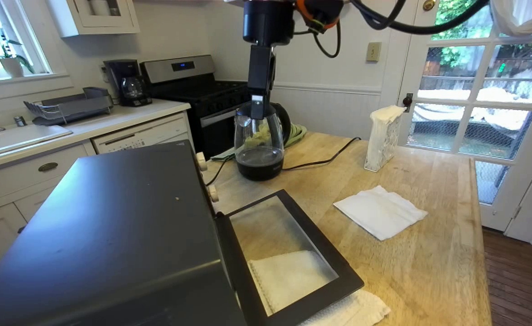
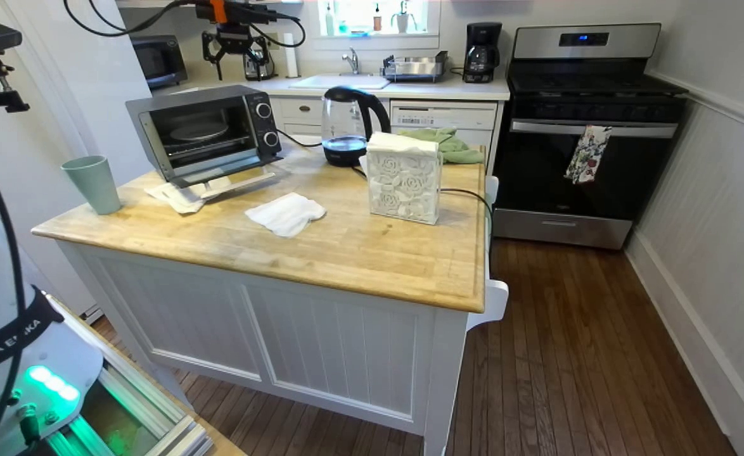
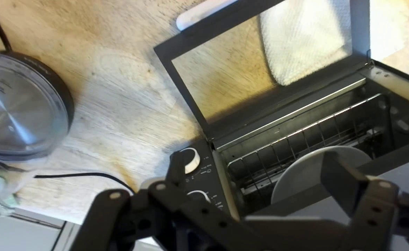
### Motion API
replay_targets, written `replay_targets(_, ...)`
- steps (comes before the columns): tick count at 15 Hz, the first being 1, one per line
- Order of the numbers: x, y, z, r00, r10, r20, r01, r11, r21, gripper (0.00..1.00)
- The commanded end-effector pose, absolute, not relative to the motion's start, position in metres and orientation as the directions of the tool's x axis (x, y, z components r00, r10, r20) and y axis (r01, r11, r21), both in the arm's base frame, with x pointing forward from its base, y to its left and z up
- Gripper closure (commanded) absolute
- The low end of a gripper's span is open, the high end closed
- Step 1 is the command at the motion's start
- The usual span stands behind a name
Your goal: Turn the top right knob of the microwave in an anticlockwise direction
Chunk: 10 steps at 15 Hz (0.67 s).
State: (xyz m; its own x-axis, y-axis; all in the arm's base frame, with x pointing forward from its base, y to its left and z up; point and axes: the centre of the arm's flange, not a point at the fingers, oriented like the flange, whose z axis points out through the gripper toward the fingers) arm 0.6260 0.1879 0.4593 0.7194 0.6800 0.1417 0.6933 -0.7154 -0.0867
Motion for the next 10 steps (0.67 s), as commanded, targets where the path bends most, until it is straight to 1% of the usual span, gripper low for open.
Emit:
replay_targets(1, 0.556, 0.150, 0.461, 0.822, 0.535, 0.197, 0.553, -0.832, -0.049, 0.00)
replay_targets(7, 0.503, 0.126, 0.466, 0.893, 0.309, 0.327, 0.329, -0.944, -0.008, 0.00)
replay_targets(10, 0.476, 0.128, 0.470, 0.857, 0.296, 0.423, 0.346, -0.937, -0.045, 0.00)
